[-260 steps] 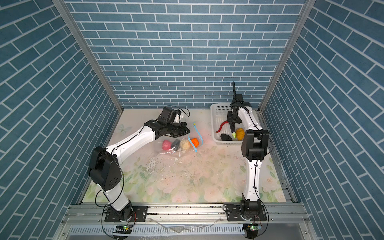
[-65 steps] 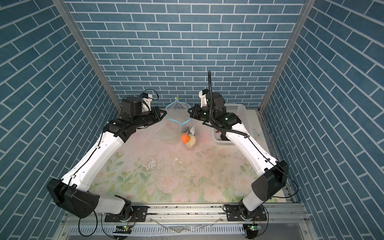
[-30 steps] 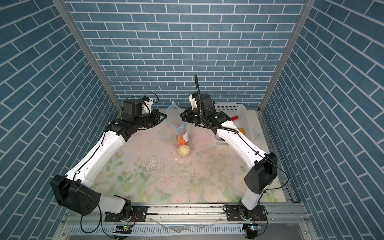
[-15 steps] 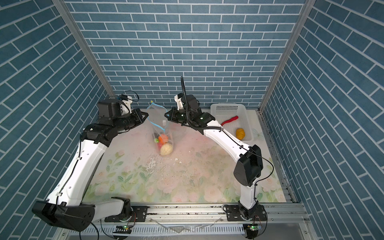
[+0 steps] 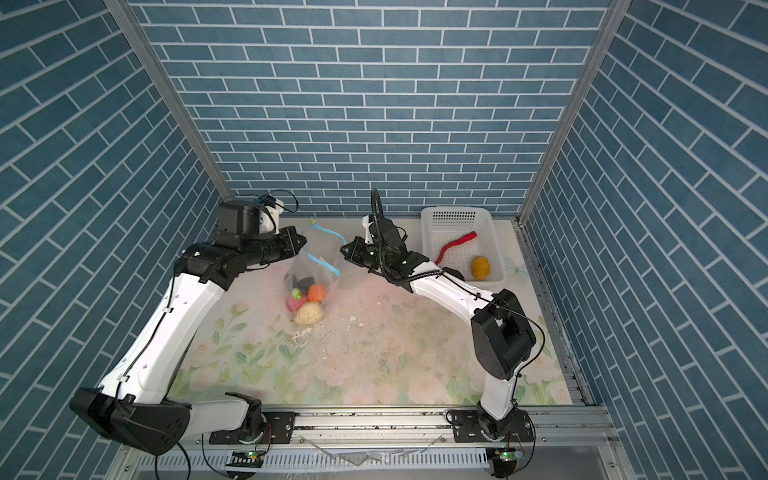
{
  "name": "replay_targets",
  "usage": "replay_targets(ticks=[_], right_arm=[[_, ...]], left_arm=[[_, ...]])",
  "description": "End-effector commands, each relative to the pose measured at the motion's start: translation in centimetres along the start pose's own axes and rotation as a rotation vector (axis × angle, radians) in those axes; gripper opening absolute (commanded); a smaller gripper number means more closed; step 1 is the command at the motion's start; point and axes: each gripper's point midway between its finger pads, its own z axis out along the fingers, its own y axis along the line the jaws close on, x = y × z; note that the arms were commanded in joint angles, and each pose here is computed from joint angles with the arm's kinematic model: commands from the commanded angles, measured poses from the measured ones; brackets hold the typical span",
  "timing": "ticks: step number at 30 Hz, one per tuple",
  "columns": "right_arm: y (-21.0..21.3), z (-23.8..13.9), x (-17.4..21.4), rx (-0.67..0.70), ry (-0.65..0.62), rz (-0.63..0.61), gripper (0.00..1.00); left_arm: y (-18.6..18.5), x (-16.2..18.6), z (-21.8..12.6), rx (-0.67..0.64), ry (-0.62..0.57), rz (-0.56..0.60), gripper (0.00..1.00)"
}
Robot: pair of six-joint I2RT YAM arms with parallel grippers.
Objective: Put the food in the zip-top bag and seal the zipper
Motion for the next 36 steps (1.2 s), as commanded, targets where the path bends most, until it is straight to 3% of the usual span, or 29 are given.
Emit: replay_targets(ticks=[1, 9, 15, 22, 26, 32, 36], right_arm=[[0.2, -2.8, -2.1, -0.022, -0.115, 0.024, 0.05], [-6.8, -5.7, -1.3, 0.134, -0.167, 0.039, 0.09], [-10.4, -6.8, 0.4, 0.207, -0.162, 0.063, 0.11], [-10.9, -7.3, 0.7, 0.228, -0.149, 0.05, 0.16], [-9.5, -9.5, -0.4, 0.254, -0.149, 0.001, 0.2], [-11.4, -13.5, -3.2, 0.413, -0.203, -0.089, 0.27], [-13.5, -16.0, -5.1, 0.529, -0.173, -0.135, 0.32]], left_arm=[[-2.1, 1.6, 2.7, 0.042, 0.061, 0.045, 0.0], [-7.0, 4.1, 7.6, 0.122, 0.165, 0.107, 0.0], [-8.6, 4.8, 10.5, 0.152, 0.192, 0.108, 0.0], [-9.1, 6.0, 12.8, 0.166, 0.248, 0.101, 0.0], [-9.1, 6.2, 12.9, 0.165, 0.257, 0.096, 0.0], [-9.3, 6.4, 13.0, 0.177, 0.268, 0.103, 0.01], [-9.6, 6.6, 13.2, 0.193, 0.281, 0.091, 0.01]])
